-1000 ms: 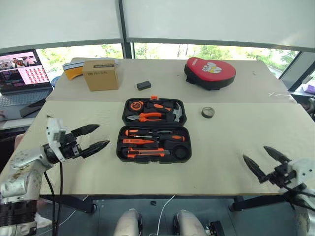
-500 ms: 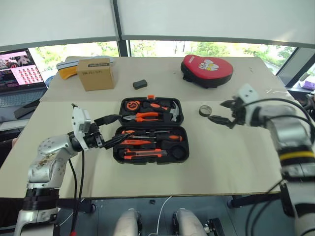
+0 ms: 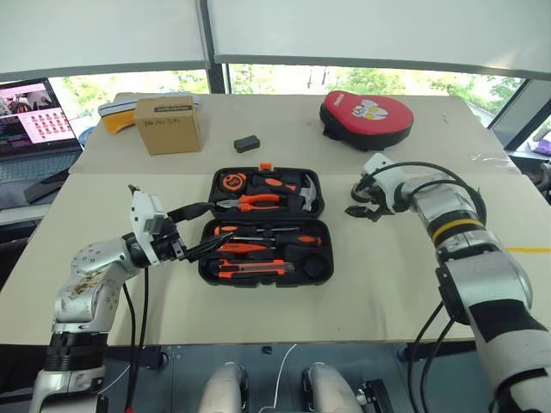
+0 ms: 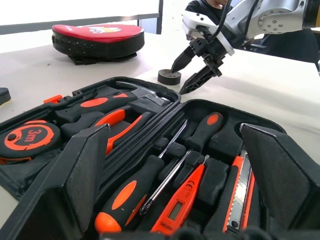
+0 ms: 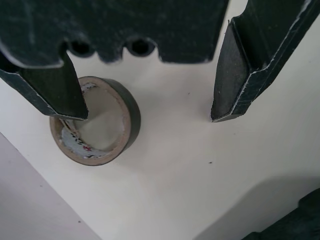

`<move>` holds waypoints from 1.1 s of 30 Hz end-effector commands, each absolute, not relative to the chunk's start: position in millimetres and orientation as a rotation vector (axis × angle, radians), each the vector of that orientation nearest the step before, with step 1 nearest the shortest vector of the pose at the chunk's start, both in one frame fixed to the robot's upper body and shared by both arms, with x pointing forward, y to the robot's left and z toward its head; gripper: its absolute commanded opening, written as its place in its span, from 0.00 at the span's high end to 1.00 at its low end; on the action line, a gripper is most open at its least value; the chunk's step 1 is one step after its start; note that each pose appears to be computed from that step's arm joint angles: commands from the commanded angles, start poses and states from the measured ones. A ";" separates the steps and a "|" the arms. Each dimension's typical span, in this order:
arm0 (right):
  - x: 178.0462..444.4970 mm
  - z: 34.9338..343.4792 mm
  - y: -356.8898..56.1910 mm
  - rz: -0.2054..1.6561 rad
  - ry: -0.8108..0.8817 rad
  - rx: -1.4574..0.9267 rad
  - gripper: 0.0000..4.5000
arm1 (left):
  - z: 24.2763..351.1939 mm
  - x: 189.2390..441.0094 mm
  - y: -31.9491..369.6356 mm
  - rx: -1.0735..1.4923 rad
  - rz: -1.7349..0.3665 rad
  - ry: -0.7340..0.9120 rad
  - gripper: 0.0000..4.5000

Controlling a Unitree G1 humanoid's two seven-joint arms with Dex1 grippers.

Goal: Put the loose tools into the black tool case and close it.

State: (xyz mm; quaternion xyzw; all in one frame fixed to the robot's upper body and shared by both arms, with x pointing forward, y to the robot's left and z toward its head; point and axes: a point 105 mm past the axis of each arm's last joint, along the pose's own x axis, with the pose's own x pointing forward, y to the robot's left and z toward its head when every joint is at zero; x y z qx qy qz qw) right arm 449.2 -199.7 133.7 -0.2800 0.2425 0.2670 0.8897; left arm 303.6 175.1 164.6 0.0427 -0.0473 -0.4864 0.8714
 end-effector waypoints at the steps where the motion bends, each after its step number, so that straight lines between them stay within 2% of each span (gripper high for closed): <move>1: 455.2 145.4 -194.6 0.528 0.451 -0.536 0.00 | 176.6 300.8 176.0 0.127 -1.020 -0.143 0.00; 2: 455.6 144.6 -192.7 0.526 0.447 -0.513 0.12 | 177.5 301.5 175.8 0.128 -1.021 -0.145 0.00; 7: 456.8 139.2 -187.3 0.516 0.439 -0.470 0.46 | 179.4 303.4 176.3 0.140 -1.029 -0.144 0.00; 8: 457.0 138.8 -187.1 0.512 0.437 -0.468 0.57 | 179.2 303.3 176.3 0.142 -1.032 -0.142 0.00; 9: 457.2 138.6 -187.1 0.510 0.436 -0.469 0.62 | 179.2 303.2 176.4 0.142 -1.033 -0.142 0.00; 13: 458.8 141.9 -187.6 0.503 0.407 -0.484 0.95 | 178.7 304.3 176.6 0.147 -1.031 -0.141 0.00; 14: 459.1 147.2 -187.0 0.518 0.384 -0.487 0.99 | 178.5 304.1 176.5 0.152 -1.033 -0.142 0.00; 18: 455.8 172.7 -179.9 0.640 0.288 -0.506 0.99 | 177.7 301.6 177.4 0.172 -1.047 -0.142 0.00; 21: 440.5 200.2 -163.0 0.861 0.230 -0.443 0.99 | 172.9 296.0 179.8 0.207 -1.075 -0.128 0.00; 24: 392.6 217.3 -130.6 1.205 0.295 -0.330 0.99 | 164.4 283.5 178.5 0.228 -1.143 -0.101 0.00; 28: 337.4 210.5 -106.4 1.386 0.413 -0.321 0.99 | 153.1 270.5 177.4 0.243 -1.201 -0.063 0.00; 33: 302.2 185.3 -89.2 1.407 0.518 -0.324 0.99 | 138.3 259.8 179.6 0.239 -1.223 -0.024 0.00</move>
